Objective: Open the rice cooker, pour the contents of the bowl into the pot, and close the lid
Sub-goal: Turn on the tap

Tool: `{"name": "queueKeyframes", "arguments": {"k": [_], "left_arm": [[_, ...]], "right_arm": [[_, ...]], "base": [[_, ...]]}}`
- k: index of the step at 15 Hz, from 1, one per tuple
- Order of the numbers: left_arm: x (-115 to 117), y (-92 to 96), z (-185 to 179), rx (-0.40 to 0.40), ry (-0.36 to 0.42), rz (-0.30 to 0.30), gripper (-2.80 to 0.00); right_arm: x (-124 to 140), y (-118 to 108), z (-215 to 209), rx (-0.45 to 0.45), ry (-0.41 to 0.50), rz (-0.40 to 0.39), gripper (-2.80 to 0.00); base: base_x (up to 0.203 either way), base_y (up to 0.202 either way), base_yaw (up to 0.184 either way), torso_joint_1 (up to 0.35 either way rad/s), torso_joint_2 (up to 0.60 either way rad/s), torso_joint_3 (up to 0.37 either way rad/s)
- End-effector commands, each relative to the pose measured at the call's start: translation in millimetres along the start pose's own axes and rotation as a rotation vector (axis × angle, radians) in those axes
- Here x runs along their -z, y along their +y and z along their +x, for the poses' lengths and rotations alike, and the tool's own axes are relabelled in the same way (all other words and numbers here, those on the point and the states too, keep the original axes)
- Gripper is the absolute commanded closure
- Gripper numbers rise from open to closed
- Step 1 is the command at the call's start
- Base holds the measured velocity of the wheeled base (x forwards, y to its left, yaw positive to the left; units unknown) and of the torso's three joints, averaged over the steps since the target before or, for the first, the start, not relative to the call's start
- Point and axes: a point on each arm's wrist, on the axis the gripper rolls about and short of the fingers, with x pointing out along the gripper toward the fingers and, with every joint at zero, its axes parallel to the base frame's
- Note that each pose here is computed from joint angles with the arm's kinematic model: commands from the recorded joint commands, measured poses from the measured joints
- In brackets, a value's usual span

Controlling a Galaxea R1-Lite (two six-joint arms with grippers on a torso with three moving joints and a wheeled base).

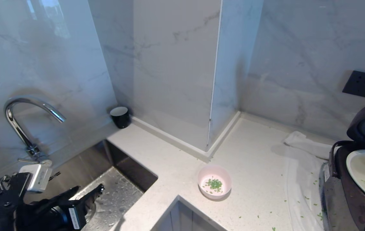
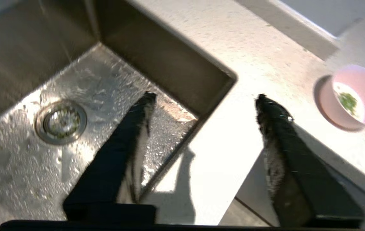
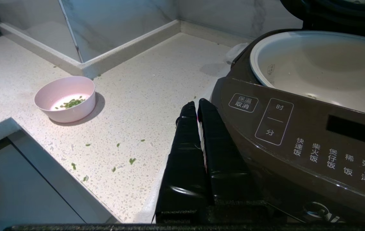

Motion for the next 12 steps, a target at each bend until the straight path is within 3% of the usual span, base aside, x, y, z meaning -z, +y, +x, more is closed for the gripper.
{"name": "queueKeyframes", "arguments": {"k": [1,7,9,12], "left_arm": [[-6.0,2.2,-20.9,0.059,-0.087,0.019,0.00],[-21.2,19.8,-74.4,0.078,-0.201,0.175,0.00],[-24.0,28.6,-90.8,0.027,-0.179,0.209,0.00],[-23.7,38.6,-106.2,-0.067,-0.234,0.251,0.00]], "right_arm": [[0.0,0.0,0.0,-0.002,0.000,0.000,0.00],[0.0,0.0,0.0,0.000,0.000,0.000,0.00],[0.0,0.0,0.0,-0.002,0.000,0.000,0.00],[0.0,0.0,0.0,-0.001,0.000,0.000,0.00]], "base": [[0.000,0.000,0.000,0.000,0.00,0.000],[0.000,0.000,0.000,0.000,0.00,0.000],[0.000,0.000,0.000,0.000,0.00,0.000],[0.000,0.000,0.000,0.000,0.00,0.000]]}}
